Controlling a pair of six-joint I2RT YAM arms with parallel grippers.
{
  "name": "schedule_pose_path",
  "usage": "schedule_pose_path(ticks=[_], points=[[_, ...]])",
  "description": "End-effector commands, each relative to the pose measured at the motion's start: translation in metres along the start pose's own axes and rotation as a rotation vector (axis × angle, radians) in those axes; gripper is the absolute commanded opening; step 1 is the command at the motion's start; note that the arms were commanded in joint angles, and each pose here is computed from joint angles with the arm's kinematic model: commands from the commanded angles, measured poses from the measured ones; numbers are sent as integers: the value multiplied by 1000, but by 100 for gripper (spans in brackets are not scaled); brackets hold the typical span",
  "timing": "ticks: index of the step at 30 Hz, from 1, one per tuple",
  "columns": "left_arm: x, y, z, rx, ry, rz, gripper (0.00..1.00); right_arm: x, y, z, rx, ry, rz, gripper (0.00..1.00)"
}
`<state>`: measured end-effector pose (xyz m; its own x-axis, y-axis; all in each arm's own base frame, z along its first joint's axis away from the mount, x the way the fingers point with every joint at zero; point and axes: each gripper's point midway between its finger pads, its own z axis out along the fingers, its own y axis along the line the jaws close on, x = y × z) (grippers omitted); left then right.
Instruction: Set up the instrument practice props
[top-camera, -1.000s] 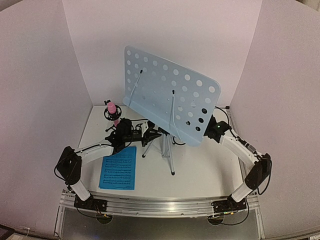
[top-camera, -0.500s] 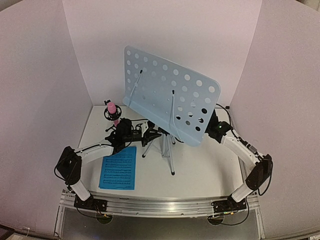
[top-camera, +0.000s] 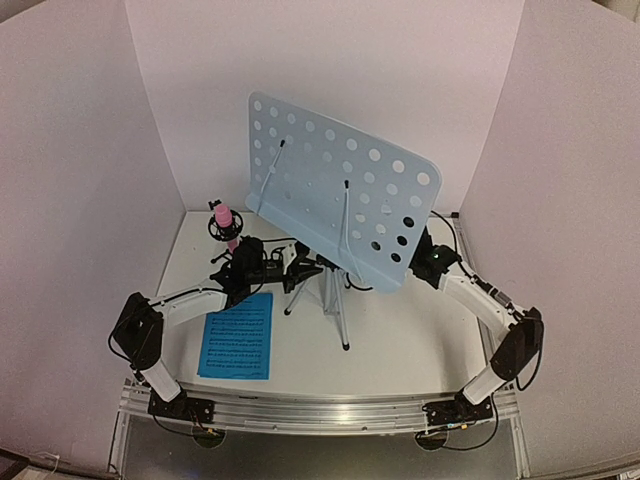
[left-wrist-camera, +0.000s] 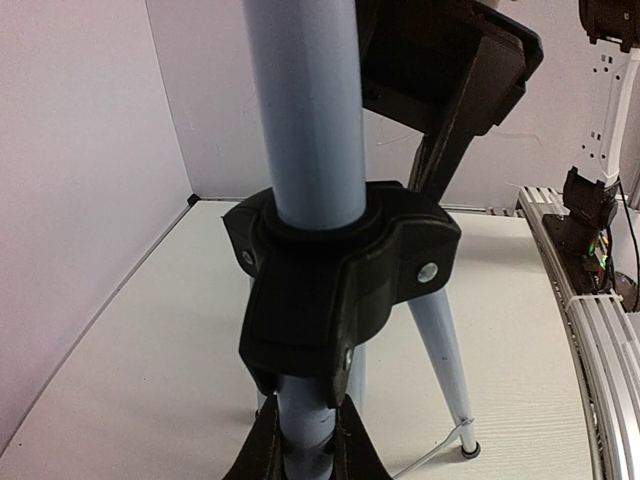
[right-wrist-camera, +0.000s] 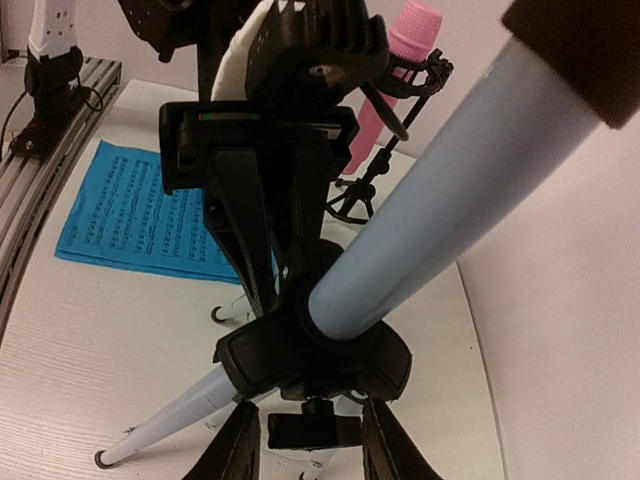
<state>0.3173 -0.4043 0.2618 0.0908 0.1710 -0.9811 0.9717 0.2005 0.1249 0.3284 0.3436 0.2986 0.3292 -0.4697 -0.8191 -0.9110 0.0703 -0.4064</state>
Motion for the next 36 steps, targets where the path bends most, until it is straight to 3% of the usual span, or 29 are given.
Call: schedule_pose_path(ticks=[1, 6, 14, 23, 36], points=[[7, 7, 0, -16, 38, 40, 0, -14, 1, 8, -16, -59, -34, 29], [6, 7, 0, -18, 34, 44, 0, -9, -1, 9, -4, -37, 7, 12], [5, 6, 0, -12, 32, 45, 0, 9, -1, 16, 8, 13, 65, 25], [4, 6, -1, -13, 34, 48, 0, 5, -7, 15, 22, 13, 126, 4], [1, 6, -2, -12, 28, 58, 0, 21, 10, 16, -226, -5, 762, 0]])
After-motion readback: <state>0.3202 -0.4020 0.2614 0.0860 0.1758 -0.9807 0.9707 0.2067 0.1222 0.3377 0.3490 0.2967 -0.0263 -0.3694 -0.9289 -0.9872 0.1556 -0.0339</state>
